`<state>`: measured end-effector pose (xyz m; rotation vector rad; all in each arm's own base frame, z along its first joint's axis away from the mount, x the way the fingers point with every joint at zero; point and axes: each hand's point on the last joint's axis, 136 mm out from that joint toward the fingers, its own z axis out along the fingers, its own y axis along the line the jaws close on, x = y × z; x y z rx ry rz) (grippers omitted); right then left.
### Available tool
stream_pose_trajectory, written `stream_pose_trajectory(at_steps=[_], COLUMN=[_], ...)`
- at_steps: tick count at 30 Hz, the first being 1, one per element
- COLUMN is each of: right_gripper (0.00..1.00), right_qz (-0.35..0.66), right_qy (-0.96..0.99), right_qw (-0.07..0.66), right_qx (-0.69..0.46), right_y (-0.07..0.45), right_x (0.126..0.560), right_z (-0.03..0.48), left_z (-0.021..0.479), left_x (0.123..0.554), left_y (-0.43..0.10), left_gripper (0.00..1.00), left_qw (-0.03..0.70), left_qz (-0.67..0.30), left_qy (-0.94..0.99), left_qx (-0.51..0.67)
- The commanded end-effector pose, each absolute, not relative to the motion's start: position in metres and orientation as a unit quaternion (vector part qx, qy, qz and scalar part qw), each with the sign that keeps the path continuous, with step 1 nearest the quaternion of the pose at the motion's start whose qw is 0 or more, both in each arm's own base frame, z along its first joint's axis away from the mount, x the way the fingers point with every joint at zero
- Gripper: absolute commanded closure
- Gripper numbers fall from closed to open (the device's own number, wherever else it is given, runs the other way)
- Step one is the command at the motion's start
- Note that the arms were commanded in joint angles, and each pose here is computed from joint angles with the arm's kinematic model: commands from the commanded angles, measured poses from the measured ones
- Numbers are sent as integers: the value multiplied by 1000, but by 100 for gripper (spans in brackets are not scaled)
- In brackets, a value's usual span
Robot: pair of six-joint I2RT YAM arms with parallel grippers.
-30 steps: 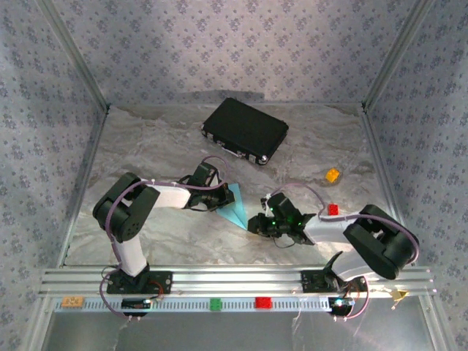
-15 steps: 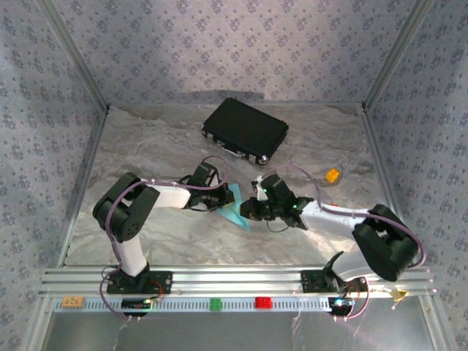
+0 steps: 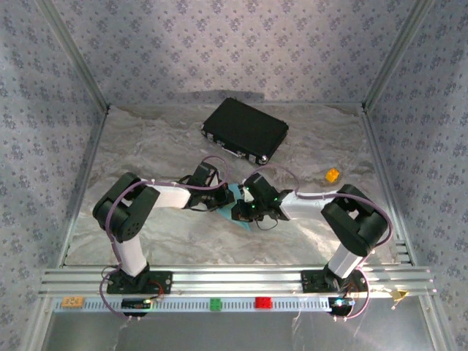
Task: Fold a paper plane with a square sheet of paper (pick it up from the middle)
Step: Fourth fold the wing at the center of the table.
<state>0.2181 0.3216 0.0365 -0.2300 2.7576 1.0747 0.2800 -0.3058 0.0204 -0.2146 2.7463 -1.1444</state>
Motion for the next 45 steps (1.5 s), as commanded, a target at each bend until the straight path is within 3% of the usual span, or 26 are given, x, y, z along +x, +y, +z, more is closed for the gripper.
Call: stream_pose_trajectory(at_steps=[1,15,28,36,45], right_gripper=[100,99,97,98,98], right_qz=[340,370,386,339,356], right_qy=[935,926,914,936,932], right_qw=[76,65,93,65,62], right_qx=[-69,-28,-87,-68,-33], right_y=[312,296,312,292,275], right_x=[215,198,203,191,183], right_z=[21,1,48,17,8], left_z=[3,0,1,1,0], left_x=[270,270,270,269,269], left_y=[-300,-298,-297,-296,-297], left_gripper=[95,95,96,96,96], left_qw=[59,57,58,58,58], left_qz=[-358,-351,-349,-350,-350], left_qy=[929,932,932,932,932], left_qx=[-73,-71,-72,-72,-71])
